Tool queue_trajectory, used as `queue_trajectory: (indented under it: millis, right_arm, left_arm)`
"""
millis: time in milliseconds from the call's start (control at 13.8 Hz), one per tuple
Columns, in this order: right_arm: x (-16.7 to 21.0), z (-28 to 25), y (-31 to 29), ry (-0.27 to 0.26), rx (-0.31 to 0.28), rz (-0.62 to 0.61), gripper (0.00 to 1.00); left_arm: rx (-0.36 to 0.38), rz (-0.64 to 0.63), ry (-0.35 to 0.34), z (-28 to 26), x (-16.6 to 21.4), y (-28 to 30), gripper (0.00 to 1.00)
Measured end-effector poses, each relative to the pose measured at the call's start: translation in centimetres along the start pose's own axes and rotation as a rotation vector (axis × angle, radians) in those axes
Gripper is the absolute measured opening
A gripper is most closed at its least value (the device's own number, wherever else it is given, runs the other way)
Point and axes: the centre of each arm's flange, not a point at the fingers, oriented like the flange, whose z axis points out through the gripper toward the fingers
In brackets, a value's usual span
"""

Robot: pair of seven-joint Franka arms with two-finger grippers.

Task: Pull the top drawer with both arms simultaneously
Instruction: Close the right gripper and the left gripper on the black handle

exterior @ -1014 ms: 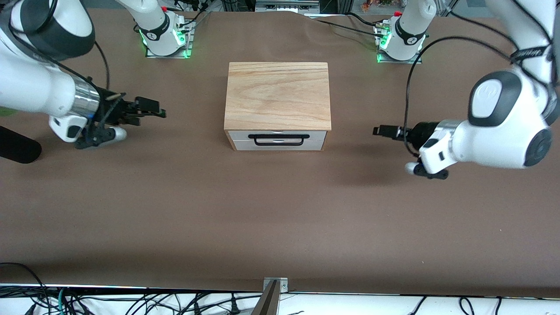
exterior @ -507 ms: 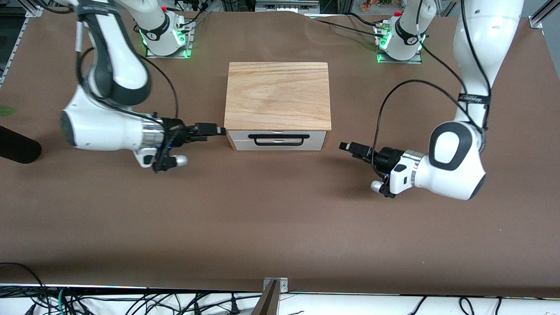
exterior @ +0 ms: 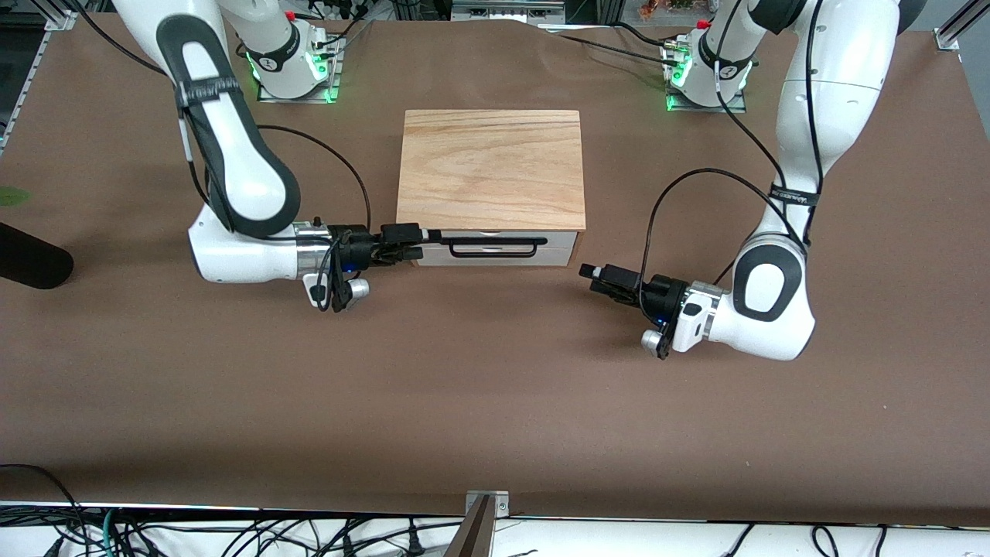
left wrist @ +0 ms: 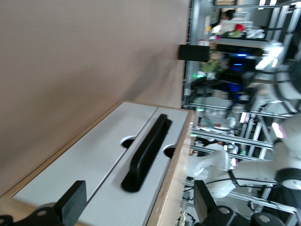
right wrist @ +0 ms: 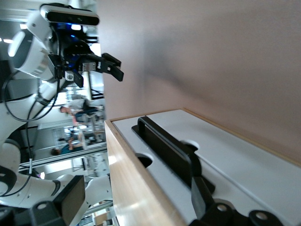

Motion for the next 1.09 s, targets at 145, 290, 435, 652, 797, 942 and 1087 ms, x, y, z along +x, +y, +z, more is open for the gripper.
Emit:
queue_trajectory:
  millis: [145,290,435,652,797,942,1087]
  right_arm:
    - [-0.3,1.3,2.9,0.022,0.05,-0.065,1.0]
    - [-0.3,2.4,5.0,0.057,0.1,-0.135,0.96]
    - [-0.8,3.7,6.8,0.079,0.175,-0.187,0.9]
    - [-1.8,5.5,9.7,0.084,0.259,-0.215,0.55]
    - [-2.0,5.8,10.5,0.087,0.269,-0.225,0.53]
    - [-1.9,5.8,10.5,0.087,0.272,-0.23,0.5]
    - [-1.9,5.8,10.4,0.087,0.274,-0.233,0.45]
  left_arm:
    - [-0.064,0.012,0.009,2.6,-0.6,-1.3,1.0]
    - [-0.092,0.033,0.029,4.4,-1.0,-3.0,1.0]
    - [-0.116,0.066,0.066,6.0,-1.7,-4.5,1.0]
    - [-0.14,0.075,0.088,8.2,-2.6,-5.8,1.0]
    - [-0.156,0.084,0.092,9.1,-2.9,-5.9,0.99]
    - [-0.17,0.106,0.107,10.0,-3.2,-6.1,0.97]
    - [-0.172,0.122,0.108,10.7,-3.5,-6.3,0.76]
